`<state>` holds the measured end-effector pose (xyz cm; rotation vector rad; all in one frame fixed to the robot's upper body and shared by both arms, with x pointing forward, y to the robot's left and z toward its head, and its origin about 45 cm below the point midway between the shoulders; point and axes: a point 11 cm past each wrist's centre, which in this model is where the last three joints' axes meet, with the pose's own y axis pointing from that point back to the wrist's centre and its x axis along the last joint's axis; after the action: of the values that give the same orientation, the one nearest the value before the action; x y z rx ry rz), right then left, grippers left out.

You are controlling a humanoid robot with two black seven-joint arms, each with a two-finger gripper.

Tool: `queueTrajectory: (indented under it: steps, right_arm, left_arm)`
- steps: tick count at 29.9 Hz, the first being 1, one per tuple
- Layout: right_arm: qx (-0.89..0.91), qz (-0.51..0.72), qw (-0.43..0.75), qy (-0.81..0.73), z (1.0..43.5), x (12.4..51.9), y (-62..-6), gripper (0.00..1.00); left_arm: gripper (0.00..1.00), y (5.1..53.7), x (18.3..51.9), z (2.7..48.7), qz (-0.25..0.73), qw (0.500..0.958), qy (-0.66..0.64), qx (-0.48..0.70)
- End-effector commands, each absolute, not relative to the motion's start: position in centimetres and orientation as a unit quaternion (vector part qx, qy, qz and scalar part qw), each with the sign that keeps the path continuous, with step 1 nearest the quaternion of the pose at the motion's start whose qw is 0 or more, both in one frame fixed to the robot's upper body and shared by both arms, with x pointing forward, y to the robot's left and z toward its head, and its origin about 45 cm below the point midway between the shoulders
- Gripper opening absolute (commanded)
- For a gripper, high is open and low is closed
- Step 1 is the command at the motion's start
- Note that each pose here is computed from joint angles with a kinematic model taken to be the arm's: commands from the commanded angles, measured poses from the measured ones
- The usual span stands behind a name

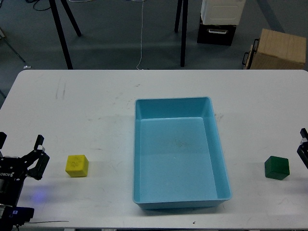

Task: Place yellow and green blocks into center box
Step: 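Move the right gripper toward the dark green cube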

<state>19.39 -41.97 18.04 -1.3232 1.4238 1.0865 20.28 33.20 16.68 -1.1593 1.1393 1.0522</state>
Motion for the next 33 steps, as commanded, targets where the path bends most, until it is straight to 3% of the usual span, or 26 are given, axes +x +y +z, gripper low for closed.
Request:
queueTrajectory:
  steps: [1, 8, 22, 27, 33]
  right_arm:
    - [-0.534, 0.431, 0.446, 0.575, 18.4, 19.5, -42.3, 1.00]
    - [-0.520, 0.395, 0.504, 0.566, 20.2, 19.9, -43.2, 1.00]
    - [-0.451, 0.365, 0.577, 0.576, 19.1, 18.4, -44.9, 1.00]
    - [-0.484, 0.368, 0.545, 0.577, 19.8, 18.9, -44.8, 1.00]
    - [-0.632, 0.370, 0.380, 0.564, 24.0, 21.6, -45.3, 1.00]
  left_arm:
    - [1.00, 33.2, 20.3, 16.7, 0.448, 0.569, 0.484, -0.491]
    - [1.00, 32.9, 20.2, 16.7, 0.448, 0.568, 0.484, -0.493]
    - [1.00, 32.3, 20.1, 17.2, 0.439, 0.566, 0.482, -0.505]
    - [1.00, 32.3, 20.2, 17.2, 0.438, 0.566, 0.482, -0.506]
    - [1.00, 32.3, 20.4, 17.3, 0.437, 0.568, 0.480, -0.505]
